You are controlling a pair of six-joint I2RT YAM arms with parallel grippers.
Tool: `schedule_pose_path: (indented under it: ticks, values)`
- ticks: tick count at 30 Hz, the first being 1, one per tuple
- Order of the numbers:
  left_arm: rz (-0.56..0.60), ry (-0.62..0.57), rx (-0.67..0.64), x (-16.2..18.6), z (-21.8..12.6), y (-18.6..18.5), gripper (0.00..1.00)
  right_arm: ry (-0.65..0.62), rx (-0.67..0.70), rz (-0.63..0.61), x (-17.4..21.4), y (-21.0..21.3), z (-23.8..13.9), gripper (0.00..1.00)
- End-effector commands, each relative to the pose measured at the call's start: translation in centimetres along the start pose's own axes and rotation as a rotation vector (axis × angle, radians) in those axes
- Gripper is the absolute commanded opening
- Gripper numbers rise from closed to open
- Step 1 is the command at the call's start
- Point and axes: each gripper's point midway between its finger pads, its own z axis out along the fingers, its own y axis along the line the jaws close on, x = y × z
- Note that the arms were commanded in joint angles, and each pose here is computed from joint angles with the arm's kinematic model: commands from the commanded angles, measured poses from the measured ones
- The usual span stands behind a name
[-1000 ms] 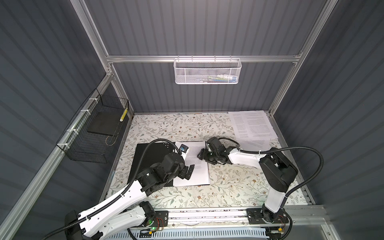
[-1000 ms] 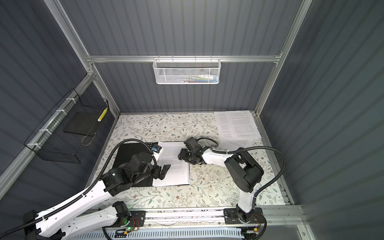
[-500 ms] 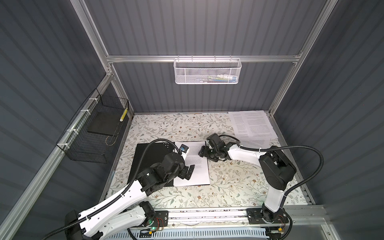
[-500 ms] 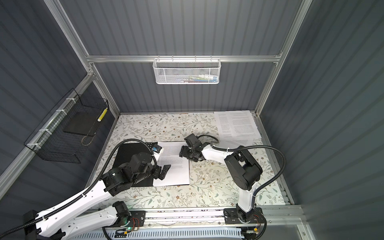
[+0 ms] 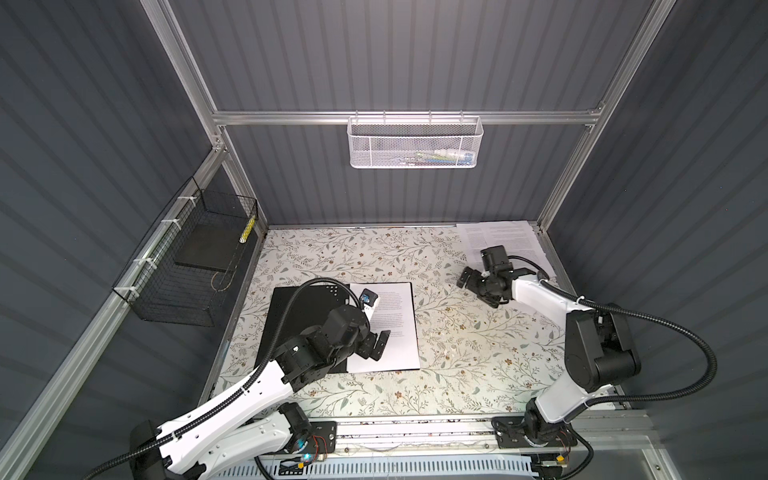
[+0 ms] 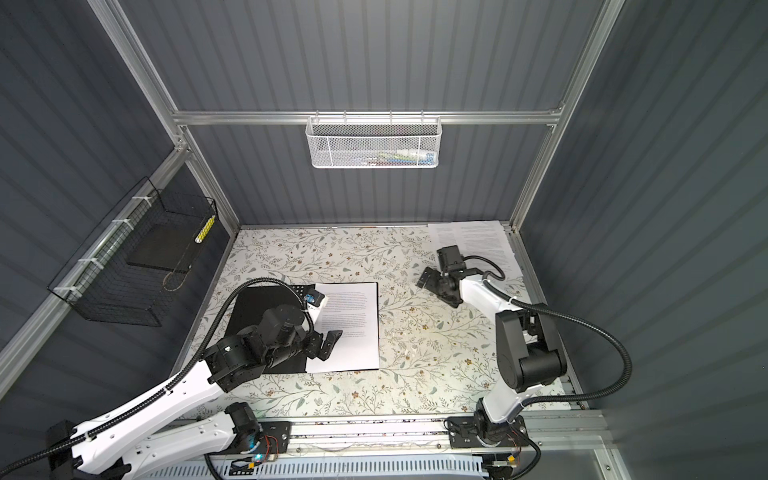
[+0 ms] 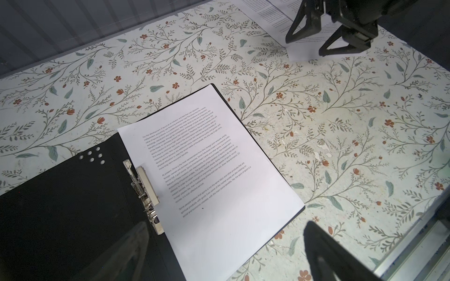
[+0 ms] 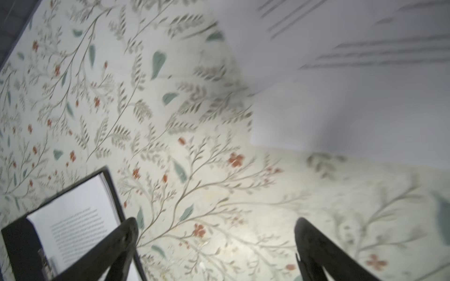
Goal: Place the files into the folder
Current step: 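Release the sheet and move the right gripper to the loose white sheets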
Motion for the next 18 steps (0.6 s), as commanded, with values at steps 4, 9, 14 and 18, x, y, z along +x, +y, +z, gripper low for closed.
schedule_pose_path:
  ticks: [4,9,14,18]
  values:
    - [-0.004,-0.02,0.012,-1.1,-0.6,0.0,1.0,0.065,0.044,0.068,-2.6,-4.6,1.5,0.99]
    - [-0.003,-0.017,0.022,-1.2,-0.5,-0.3,1.0,0.112,0.056,0.091,-3.9,-5.2,3.5,0.99]
    - [-0.003,-0.019,0.019,-1.2,-0.6,-0.2,1.0,0.171,0.041,0.125,-3.4,-4.9,5.0,0.99]
    - [-0.005,-0.023,0.015,-1.2,-0.6,-0.1,1.0,0.216,0.039,0.142,-2.5,-4.9,5.5,0.99]
